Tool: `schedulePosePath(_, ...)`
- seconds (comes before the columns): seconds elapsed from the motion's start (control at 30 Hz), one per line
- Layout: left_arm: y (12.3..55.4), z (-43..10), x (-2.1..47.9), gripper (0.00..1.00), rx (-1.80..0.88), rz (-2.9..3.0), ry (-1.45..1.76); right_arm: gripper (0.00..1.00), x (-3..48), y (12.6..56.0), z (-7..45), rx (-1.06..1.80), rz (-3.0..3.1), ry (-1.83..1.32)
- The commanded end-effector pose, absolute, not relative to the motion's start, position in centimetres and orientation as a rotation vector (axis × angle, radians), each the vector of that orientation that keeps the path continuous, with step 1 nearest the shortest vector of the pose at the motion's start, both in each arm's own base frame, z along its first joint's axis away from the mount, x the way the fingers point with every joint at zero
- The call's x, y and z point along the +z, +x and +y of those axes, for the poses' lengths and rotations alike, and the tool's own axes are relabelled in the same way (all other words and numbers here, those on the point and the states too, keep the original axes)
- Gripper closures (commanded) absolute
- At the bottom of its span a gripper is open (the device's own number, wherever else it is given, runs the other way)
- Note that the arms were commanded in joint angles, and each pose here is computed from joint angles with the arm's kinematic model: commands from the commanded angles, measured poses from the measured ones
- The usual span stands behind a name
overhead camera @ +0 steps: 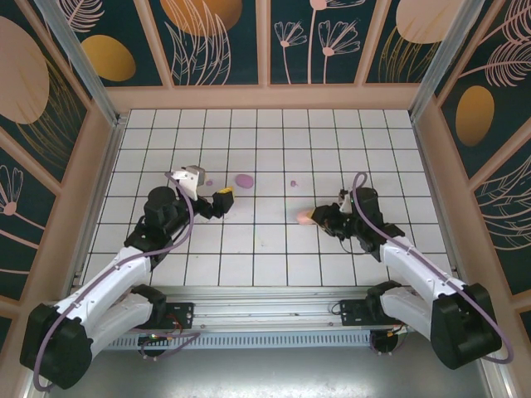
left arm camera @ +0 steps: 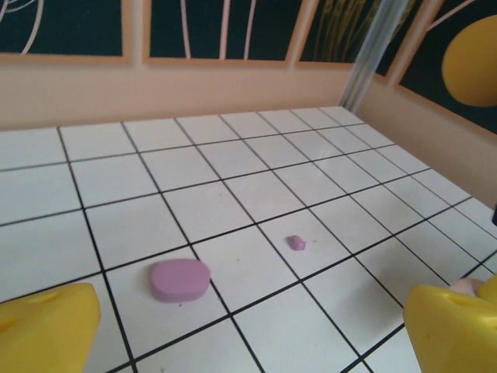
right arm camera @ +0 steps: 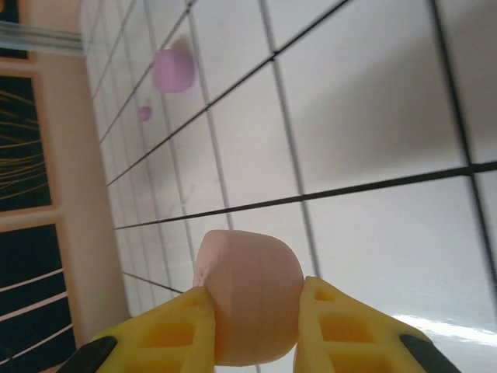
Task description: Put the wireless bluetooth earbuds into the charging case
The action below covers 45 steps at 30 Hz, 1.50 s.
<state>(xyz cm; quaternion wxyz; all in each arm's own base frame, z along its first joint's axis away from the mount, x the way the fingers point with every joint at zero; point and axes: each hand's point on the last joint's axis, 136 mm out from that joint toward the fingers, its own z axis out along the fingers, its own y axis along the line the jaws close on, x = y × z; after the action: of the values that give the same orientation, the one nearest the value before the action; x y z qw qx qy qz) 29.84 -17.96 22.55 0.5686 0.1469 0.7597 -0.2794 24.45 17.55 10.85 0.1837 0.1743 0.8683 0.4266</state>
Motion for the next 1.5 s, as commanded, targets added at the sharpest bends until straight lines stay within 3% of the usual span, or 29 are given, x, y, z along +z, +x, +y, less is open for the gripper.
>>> schedulePosePath(0.0, 30.4, -17.8, 23.8, 0.02, -0.672, 1.780, 0.296, 0.85, 10.6, 25.2, 16.9, 1.196, 2.407, 0.424)
schedulePosePath(0.27, 30.6, -18.9, 23.3, 0.01, -0.708, 1.788, 0.349, 0.85, 7.4, 25.9, 14.5, 1.117, 2.469, 0.450)
schedulePosePath(1.07, 30.4, -19.2, 21.7, 0.02, -0.723, 1.807, 0.368, 0.84, 4.4, 28.7, 16.7, 1.074, 2.551, 0.350)
schedulePosePath(1.2, 30.5, -19.3, 21.6, 0.01, -0.714, 1.810, 0.374, 0.76, 3.5, 28.4, 16.6, 1.046, 2.584, 0.352)
schedulePosePath(1.47, 30.7, -19.3, 21.7, 0.02, -0.704, 1.806, 0.384, 0.46, 4.6, 27.6, 15.7, 0.863, 2.647, 0.315)
